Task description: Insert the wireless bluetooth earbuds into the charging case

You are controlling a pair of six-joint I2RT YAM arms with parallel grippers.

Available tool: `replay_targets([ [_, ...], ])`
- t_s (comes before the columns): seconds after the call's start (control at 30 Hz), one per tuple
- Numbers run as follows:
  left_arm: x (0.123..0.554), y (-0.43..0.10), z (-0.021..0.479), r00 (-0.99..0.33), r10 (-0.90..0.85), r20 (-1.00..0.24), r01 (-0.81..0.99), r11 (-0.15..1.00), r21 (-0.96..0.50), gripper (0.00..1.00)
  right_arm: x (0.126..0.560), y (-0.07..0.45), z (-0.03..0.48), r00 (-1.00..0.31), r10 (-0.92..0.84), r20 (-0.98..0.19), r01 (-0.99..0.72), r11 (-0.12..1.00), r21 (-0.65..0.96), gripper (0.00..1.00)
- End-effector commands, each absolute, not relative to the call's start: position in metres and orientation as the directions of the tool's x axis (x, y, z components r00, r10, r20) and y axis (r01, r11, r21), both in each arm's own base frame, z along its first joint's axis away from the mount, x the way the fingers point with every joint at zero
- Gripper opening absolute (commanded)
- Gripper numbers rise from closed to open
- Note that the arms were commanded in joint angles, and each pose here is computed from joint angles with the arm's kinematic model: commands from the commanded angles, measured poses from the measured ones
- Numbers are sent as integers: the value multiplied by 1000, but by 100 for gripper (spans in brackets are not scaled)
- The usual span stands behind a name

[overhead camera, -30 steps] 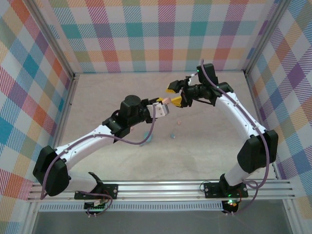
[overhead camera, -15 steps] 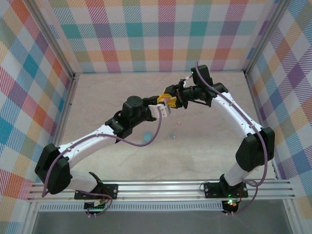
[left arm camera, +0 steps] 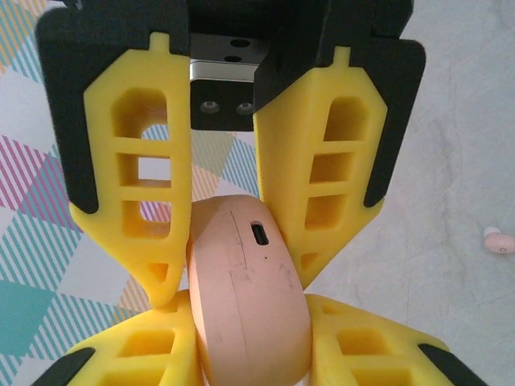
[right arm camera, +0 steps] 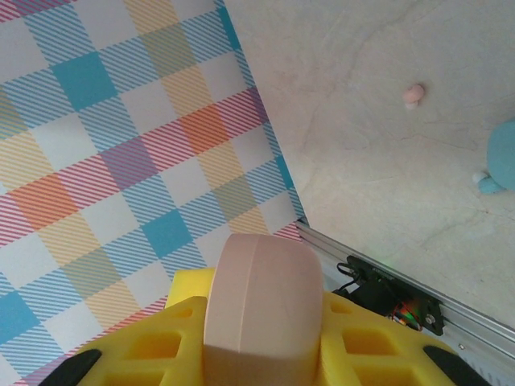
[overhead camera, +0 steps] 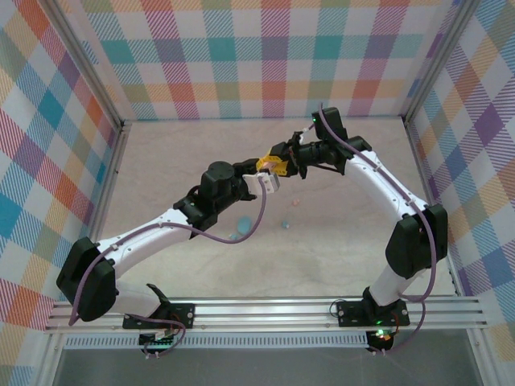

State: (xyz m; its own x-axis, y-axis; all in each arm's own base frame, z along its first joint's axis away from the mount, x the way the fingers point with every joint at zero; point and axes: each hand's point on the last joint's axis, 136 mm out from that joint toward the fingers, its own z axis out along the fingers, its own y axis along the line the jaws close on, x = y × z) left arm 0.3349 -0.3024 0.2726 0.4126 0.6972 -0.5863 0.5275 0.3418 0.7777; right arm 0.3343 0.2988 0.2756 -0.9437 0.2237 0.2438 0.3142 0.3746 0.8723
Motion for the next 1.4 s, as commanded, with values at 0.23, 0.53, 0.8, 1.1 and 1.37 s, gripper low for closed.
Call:
replay_targets([
  [0.23,313,-321,298,409,574,-709,630,384,675,62,339,303,277,-972,206,113,186,381,906,0],
  [0.53,311,-293,325,93,346,-934,739,604,297,83,346,296,290,-977,163,-141,-55,444,894,0],
  [0.8,307,-258,321,-401,-59,-914,661,673,-333,79,350,301,293,-966,162,-204,-130,379,916,0],
  [1.1,321,-258,296,-536,-105,-837,635,604,-482,73,340,311,290,-982,53,-182,-152,355,922,0],
  [1.37,328,-263,287,-524,-113,-844,652,584,-483,74,329,313,276,-987,-21,-157,-153,387,909,0],
])
